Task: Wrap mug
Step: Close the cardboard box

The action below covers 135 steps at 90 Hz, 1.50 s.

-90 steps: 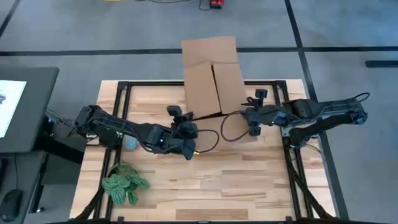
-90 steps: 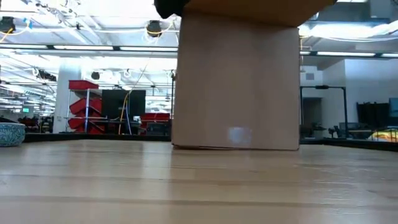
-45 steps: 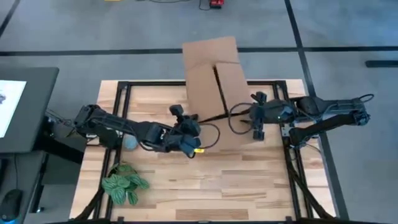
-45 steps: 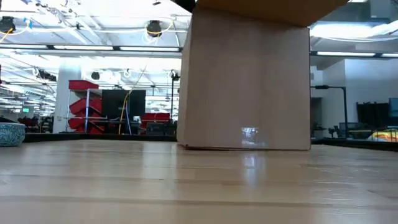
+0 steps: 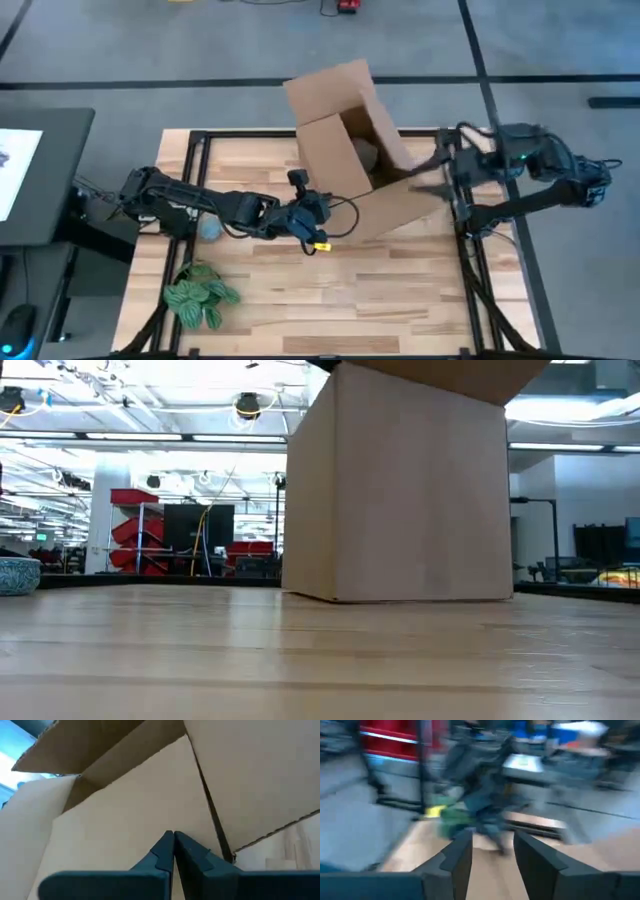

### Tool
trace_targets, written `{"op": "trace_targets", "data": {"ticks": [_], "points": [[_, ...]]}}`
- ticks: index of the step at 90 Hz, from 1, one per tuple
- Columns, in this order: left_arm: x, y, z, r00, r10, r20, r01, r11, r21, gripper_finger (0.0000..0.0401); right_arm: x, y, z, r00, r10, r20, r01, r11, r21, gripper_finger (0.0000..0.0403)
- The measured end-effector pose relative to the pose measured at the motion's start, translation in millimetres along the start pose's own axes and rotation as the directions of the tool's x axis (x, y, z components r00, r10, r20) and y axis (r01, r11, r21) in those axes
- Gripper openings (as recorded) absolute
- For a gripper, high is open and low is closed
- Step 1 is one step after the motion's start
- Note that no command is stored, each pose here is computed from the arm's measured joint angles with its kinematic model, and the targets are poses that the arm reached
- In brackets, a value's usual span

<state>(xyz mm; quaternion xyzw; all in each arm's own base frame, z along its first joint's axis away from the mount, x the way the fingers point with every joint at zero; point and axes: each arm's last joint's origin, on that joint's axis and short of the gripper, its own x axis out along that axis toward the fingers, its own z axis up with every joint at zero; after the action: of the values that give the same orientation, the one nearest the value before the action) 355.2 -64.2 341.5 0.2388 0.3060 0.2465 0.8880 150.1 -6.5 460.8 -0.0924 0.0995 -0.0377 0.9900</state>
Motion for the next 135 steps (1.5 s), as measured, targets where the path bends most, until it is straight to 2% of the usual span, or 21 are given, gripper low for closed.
{"op": "trace_targets", "data": {"ticks": [6,10,19,30,37,43,52,64,82,103,107,118,135], "points": [[0.0,0.0,-0.1,1.0,-0.001,-0.001,0.001,1.0,0.012,0.0,7.8,-16.9,-8.2,0.982,-0.165,-0.094,0.163,0.986,-0.024,0.0122],[0.6,0.5,-0.3,1.0,0.0,-0.002,0.0,1.0,0.017,0.0,16.6,-27.6,-16.6,0.969,-0.185,-0.166,0.18,0.982,-0.05,0.0118],[1.8,1.5,-0.7,1.0,0.002,-0.006,-0.001,1.0,0.028,0.0,40.9,-52.4,-33.7,0.964,-0.082,-0.254,0.076,0.997,-0.033,0.0112],[2.0,1.7,-0.8,1.0,0.002,-0.007,-0.002,0.998,0.059,0.0,69.3,-95.5,-56.1,0.949,-0.064,-0.308,0.069,0.998,0.004,0.0104],[2.0,1.7,-0.8,1.0,0.002,-0.007,-0.001,0.998,0.063,0.0,88.8,-120.1,-75.3,0.955,0.07,-0.29,-0.05,0.996,0.074,0.0099],[2.0,1.6,-1.1,1.0,0.002,-0.01,-0.001,0.998,0.065,0.0,104.8,-134.9,-88.0,0.953,0.206,-0.22,-0.179,0.974,0.136,0.0096],[2.0,1.7,-1.1,1.0,0.004,-0.01,-0.003,0.997,0.083,0.0,128.2,-150.3,-106.9,0.939,0.286,-0.188,-0.255,0.951,0.174,0.0092],[4.0,3.5,-1.8,1.0,0.009,-0.016,-0.008,0.996,0.089,0.0,157.4,-160.1,-136.3,0.913,0.35,-0.212,-0.313,0.931,0.188,0.009],[10.2,10.1,-6.0,0.998,0.022,-0.051,-0.017,0.996,0.088,0.0,176.8,-167.8,-152.6,0.9,0.402,-0.169,-0.369,0.908,0.197,0.009],[15.6,17.6,-11.5,0.994,0.046,-0.098,-0.037,0.996,0.082,0.0,167.2,-170.9,-141.6,0.911,0.397,-0.113,-0.378,0.912,0.158,0.009],[15.8,17.8,-11.5,0.994,0.051,-0.099,-0.042,0.995,0.092,0.0,164.8,-171.2,-137.0,0.895,0.442,-0.053,-0.432,0.891,0.141,0.009],[17.8,18.9,-12.8,0.992,0.064,-0.109,-0.052,0.993,0.104,0.0,167.3,-170.4,-131.8,0.803,0.588,0.099,-0.596,0.793,0.127,0.009],[18.2,19.1,-13.1,0.992,0.063,-0.11,-0.051,0.993,0.105,0.0,196.6,-161.5,-151.2,0.786,0.615,0.065,-0.616,0.769,0.172,0.009]]}}
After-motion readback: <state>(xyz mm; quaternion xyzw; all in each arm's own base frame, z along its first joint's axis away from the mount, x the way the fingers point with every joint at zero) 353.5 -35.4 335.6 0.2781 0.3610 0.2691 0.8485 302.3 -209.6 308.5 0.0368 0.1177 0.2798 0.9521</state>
